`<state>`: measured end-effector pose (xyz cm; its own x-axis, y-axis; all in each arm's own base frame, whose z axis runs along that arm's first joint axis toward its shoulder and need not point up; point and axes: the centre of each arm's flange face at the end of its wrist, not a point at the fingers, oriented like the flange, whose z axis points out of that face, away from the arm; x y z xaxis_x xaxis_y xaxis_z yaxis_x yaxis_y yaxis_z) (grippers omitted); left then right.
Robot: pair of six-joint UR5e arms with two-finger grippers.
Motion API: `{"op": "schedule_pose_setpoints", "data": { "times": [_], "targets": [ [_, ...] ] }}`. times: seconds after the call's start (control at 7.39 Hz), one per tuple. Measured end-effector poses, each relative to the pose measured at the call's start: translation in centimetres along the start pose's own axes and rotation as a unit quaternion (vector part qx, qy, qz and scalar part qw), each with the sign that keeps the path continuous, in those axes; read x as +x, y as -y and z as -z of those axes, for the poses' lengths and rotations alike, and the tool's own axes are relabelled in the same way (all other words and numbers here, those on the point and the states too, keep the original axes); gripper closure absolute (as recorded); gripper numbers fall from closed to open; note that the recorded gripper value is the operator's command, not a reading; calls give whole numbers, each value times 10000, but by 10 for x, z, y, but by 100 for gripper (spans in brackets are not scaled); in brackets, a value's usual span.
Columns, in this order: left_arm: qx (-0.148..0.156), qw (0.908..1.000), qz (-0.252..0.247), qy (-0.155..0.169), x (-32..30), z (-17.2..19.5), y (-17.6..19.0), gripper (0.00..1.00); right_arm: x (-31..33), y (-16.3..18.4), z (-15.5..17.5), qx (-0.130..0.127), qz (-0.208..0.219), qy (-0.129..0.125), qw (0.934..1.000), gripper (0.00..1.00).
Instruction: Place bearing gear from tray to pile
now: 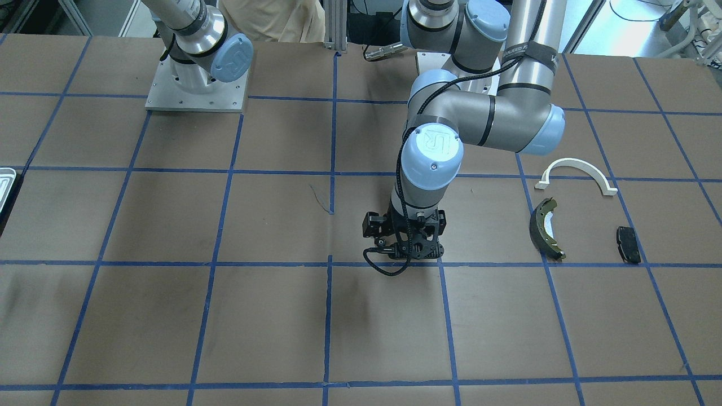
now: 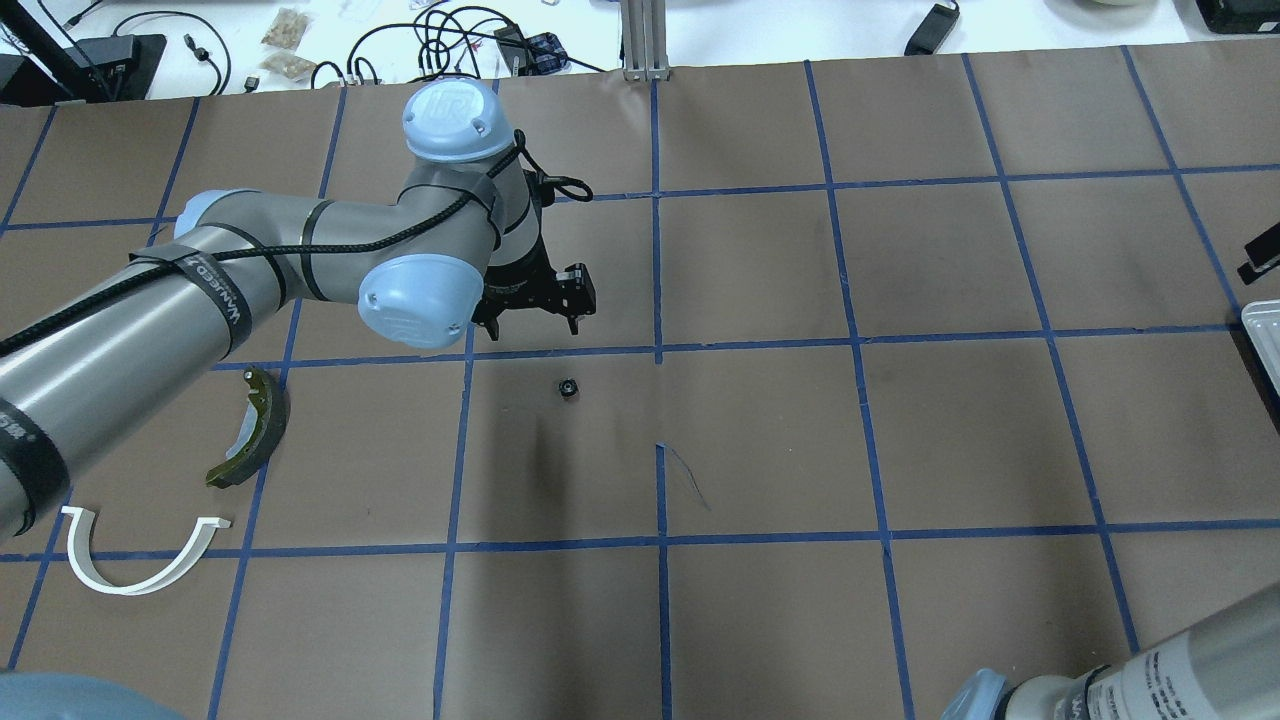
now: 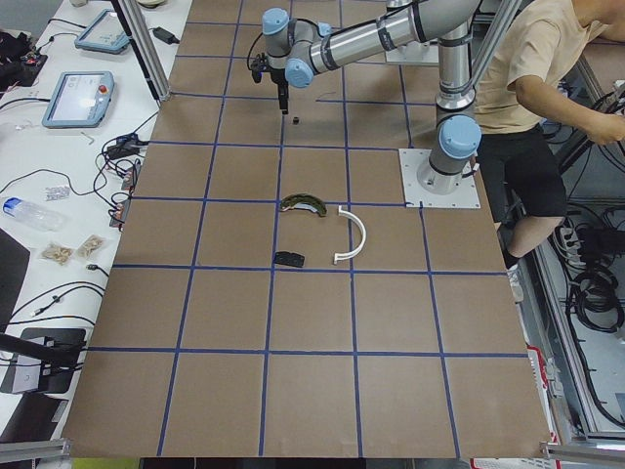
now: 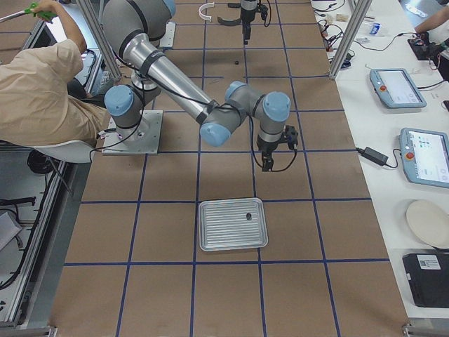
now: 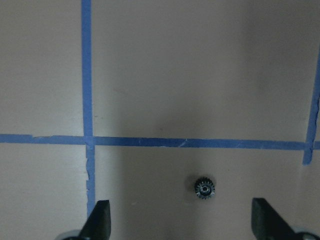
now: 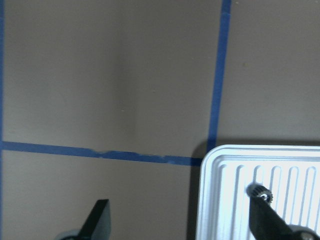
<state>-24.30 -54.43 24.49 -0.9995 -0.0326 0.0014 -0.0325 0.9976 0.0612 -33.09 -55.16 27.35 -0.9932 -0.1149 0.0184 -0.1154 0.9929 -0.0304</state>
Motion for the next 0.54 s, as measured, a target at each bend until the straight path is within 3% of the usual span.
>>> {"op": "schedule_pose_setpoints", "data": {
  "times": [0.27,0.54],
  "targets": [
    [-199,9998,-81,33,11,-28,-6,21,52,-22,-46,43,165,-77,9998,21],
    [-373,9992,-132,73,12,-53,-17,21,79,-36,-78,35,197,-91,9998,23]
  ]
}}
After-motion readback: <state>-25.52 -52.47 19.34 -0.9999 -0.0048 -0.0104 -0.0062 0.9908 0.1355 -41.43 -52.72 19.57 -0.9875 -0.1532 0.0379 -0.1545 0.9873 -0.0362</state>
